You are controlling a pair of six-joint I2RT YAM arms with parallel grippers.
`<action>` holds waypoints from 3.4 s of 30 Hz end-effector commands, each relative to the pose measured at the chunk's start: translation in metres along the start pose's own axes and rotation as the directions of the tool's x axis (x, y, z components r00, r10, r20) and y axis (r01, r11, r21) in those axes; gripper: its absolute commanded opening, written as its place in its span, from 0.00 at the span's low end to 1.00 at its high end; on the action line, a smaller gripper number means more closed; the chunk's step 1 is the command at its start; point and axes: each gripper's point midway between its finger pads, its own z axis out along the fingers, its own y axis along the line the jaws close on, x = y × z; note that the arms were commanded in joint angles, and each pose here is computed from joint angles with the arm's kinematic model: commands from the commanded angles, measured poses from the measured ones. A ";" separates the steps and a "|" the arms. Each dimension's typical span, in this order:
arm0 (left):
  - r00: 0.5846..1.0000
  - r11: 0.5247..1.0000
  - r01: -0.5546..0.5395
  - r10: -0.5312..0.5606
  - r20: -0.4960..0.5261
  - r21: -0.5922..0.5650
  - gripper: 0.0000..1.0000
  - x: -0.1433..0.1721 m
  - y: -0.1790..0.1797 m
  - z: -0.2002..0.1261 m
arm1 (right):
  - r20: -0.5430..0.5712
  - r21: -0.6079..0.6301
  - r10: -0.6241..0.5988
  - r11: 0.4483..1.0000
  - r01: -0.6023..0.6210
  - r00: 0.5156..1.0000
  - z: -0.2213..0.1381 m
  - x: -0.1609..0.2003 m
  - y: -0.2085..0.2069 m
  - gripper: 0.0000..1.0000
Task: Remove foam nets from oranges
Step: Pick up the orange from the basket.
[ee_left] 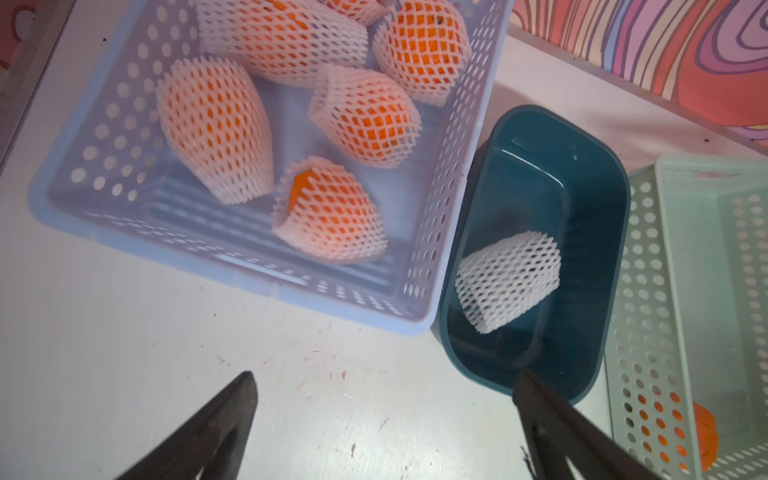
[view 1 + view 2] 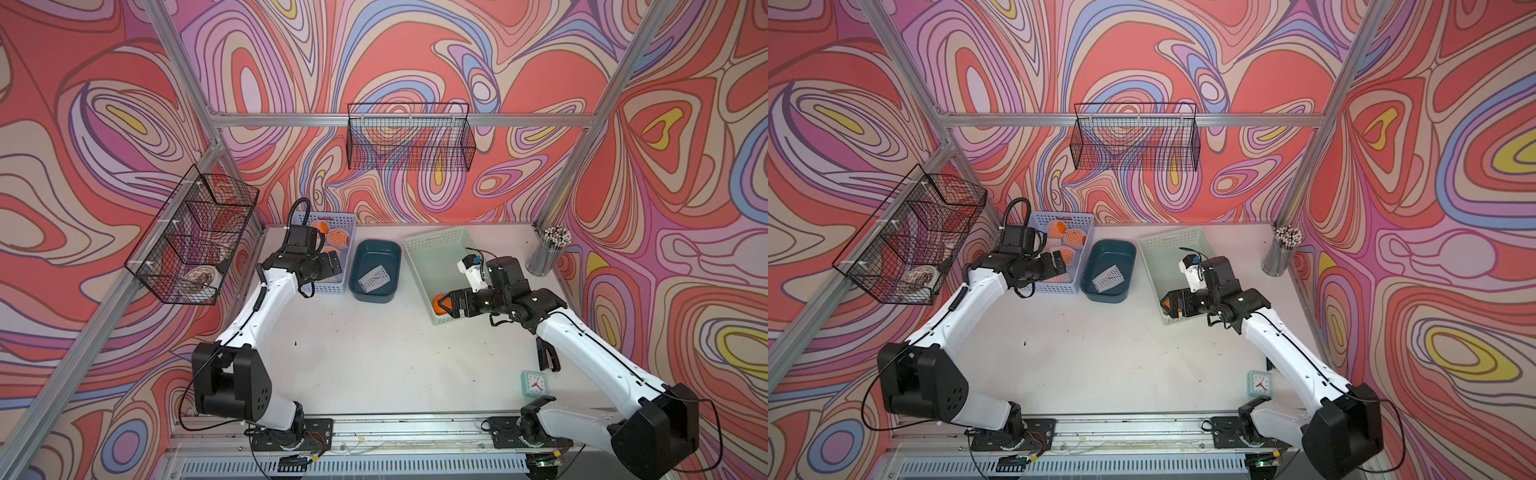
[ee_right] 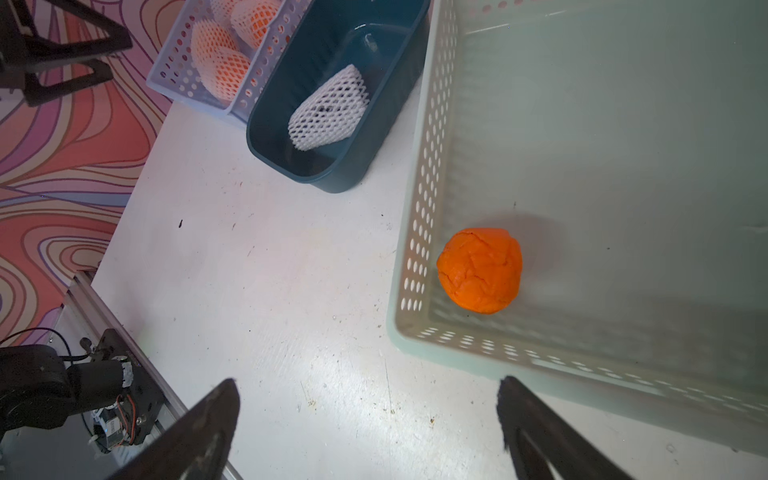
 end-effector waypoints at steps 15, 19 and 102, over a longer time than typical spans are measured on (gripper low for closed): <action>0.983 0.983 0.181 -0.179 -0.045 0.034 0.95 -0.045 -0.016 0.120 | -0.035 -0.020 0.013 1.000 -0.014 0.999 0.001 0.023 0.008 0.98; 0.979 0.979 0.201 -0.201 -0.035 0.011 0.95 -0.050 -0.014 0.134 | -0.046 -0.014 0.013 1.000 -0.014 0.999 0.001 0.028 0.007 0.98; 0.977 0.982 0.190 -0.189 0.102 0.004 0.64 -0.101 -0.010 0.093 | -0.025 0.044 0.011 0.999 -0.009 1.000 0.000 0.022 0.000 0.98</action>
